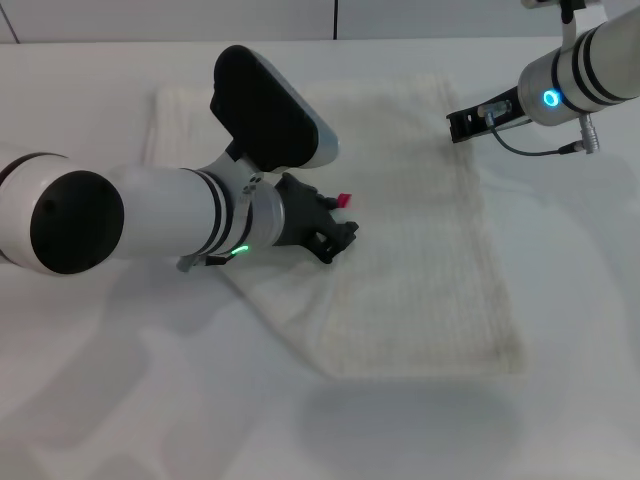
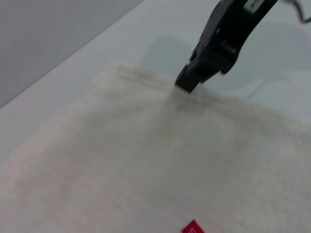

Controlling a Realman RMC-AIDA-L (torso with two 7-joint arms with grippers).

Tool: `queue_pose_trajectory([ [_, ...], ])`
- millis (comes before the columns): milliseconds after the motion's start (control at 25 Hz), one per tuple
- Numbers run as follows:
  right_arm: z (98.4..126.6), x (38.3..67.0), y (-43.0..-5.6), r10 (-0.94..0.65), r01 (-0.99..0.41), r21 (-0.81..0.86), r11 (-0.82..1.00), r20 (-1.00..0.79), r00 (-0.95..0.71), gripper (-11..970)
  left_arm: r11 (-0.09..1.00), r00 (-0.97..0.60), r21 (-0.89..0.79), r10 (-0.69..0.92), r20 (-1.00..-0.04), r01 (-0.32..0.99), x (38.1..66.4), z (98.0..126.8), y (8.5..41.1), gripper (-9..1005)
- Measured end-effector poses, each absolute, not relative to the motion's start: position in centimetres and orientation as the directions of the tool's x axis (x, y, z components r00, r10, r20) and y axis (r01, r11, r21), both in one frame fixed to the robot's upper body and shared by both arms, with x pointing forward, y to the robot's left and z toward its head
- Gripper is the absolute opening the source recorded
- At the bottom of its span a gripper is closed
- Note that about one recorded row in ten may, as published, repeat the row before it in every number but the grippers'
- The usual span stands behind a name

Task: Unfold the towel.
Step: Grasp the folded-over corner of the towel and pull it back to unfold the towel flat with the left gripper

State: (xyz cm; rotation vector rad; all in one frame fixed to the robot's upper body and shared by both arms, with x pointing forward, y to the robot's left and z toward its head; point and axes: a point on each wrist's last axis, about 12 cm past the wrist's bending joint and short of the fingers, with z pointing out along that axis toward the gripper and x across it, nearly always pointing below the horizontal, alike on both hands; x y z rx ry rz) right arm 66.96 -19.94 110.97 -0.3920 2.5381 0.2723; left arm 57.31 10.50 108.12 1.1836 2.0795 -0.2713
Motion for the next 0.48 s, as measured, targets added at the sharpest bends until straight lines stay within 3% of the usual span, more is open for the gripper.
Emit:
queue_pose_trajectory([
  [480,111.0,67.0,-20.0,-0.219,-0.331,0.111,0.937,-0.552,-0.805,-2,0.535,-0.330,0.137,0.682,-0.653,0.834,56.1,111.3,10.5,148],
])
